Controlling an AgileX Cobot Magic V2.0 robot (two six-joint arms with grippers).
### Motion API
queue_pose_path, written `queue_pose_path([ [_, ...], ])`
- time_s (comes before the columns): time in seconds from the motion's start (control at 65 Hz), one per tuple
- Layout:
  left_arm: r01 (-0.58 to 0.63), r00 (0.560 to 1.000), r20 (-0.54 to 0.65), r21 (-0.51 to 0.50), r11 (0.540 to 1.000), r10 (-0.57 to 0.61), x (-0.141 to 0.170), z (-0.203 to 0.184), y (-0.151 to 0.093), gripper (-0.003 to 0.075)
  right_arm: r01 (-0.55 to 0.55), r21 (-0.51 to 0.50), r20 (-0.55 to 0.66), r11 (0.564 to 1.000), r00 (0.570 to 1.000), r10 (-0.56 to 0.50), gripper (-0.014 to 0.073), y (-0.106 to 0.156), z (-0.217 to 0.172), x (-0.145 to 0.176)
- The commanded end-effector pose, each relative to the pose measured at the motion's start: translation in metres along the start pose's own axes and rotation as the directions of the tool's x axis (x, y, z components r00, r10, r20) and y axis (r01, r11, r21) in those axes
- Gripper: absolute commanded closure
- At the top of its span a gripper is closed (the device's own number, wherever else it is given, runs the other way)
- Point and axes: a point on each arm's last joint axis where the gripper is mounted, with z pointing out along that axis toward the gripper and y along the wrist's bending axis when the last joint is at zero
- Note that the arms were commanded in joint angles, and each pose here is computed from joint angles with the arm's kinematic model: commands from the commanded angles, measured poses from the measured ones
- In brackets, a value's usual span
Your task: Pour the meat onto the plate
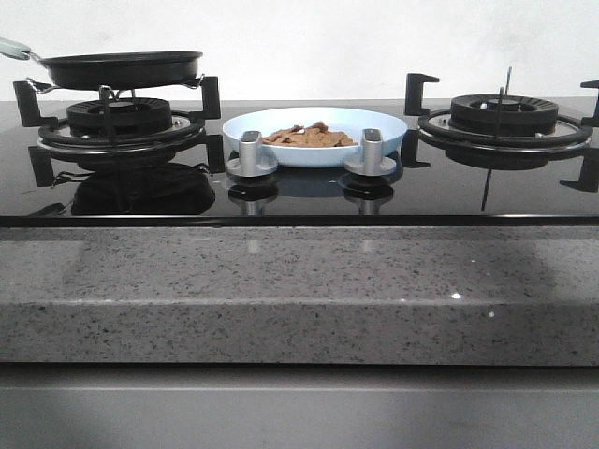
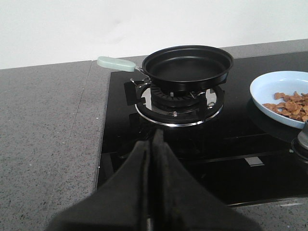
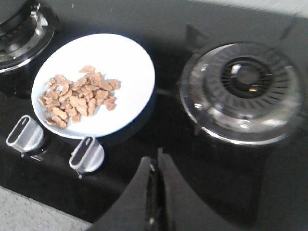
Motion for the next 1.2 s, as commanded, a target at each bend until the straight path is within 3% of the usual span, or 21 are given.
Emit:
queue_pose_path([
  [0.0, 0.026, 0.995, 0.100, -0.019, 0.999, -0.024, -0.016, -0.002, 0.002, 0.0741, 0.028, 0.033, 0.212, 0.999, 0.977, -0.035, 0.0655, 0.002, -0.038, 0.010],
  [0.154, 0.026, 0.995, 0.098, -0.018, 1.000, -0.024, -0.015, -0.002, 0.002, 0.0741, 0.033, 0.045, 0.359, 0.998, 0.932, -0.047, 0.0655, 0.005, -0.082, 0.052],
  [0.292, 0.026, 0.995, 0.094, -0.016, 1.000, -0.024, -0.015, -0.002, 0.002, 0.0741, 0.040, 0.046, 0.417, 0.998, 0.907, -0.055, 0.0655, 0.007, -0.104, 0.092],
  [0.615, 0.026, 0.995, 0.094, -0.016, 1.000, -0.024, -0.015, -0.002, 0.002, 0.0741, 0.037, 0.053, 0.472, 0.998, 0.880, -0.057, 0.0655, 0.003, -0.102, 0.167],
  [1.185, 0.026, 0.995, 0.094, -0.016, 1.000, -0.024, -0.015, -0.002, 0.002, 0.0741, 0.039, 0.053, 0.491, 0.998, 0.869, -0.060, 0.0655, 0.003, -0.105, 0.174],
])
